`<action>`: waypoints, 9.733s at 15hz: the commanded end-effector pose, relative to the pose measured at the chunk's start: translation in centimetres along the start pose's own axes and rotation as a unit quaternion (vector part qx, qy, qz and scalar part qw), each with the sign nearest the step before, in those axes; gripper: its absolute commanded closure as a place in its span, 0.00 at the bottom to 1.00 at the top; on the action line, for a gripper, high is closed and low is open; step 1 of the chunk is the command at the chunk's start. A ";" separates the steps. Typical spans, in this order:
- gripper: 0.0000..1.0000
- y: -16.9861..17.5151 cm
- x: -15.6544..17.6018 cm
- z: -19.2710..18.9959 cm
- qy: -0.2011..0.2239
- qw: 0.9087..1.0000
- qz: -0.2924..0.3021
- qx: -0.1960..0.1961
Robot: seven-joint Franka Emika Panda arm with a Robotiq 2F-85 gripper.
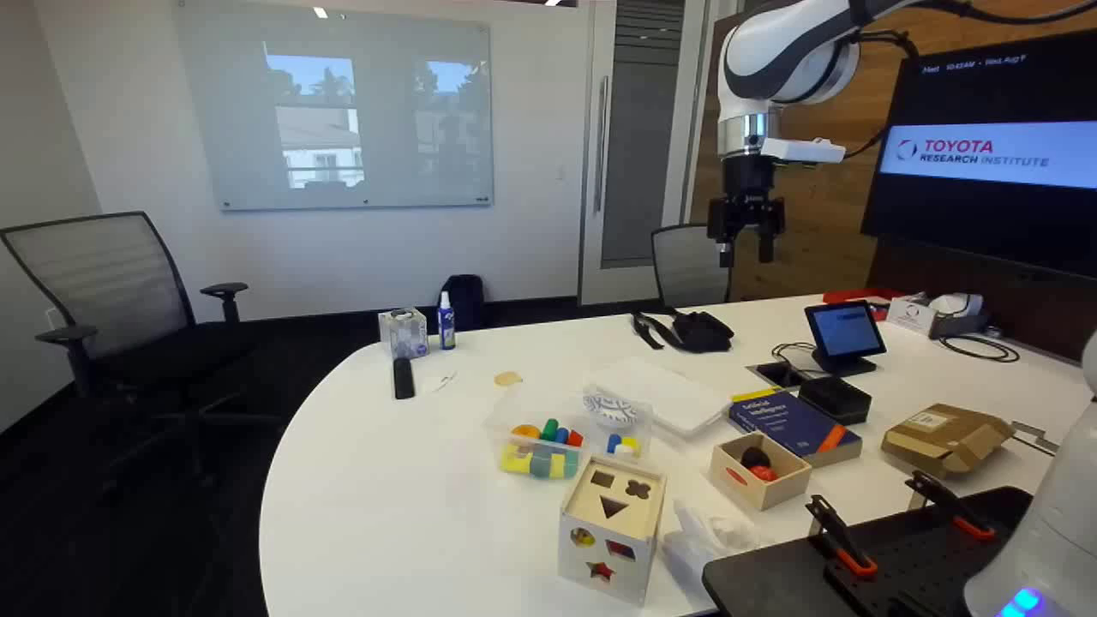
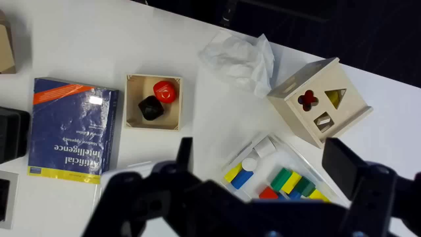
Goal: Use the paper towel to wipe the table
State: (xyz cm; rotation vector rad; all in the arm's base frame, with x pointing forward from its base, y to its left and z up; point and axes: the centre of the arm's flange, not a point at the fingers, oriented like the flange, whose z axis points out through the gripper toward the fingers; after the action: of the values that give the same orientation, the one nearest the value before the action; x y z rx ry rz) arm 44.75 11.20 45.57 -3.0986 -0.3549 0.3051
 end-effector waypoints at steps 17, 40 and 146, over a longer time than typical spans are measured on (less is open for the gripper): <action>0.00 0.0 -6.5 25.7 0.047 0.996 0.080 0.018; 0.00 -2.9 1.7 43.9 -0.014 0.996 0.063 0.061; 1.00 0.4 9.4 44.2 0.145 0.967 0.206 0.046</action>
State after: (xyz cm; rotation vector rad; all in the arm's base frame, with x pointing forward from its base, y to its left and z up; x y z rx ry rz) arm 46.76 10.95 -0.13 -3.0982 0.3518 -0.1547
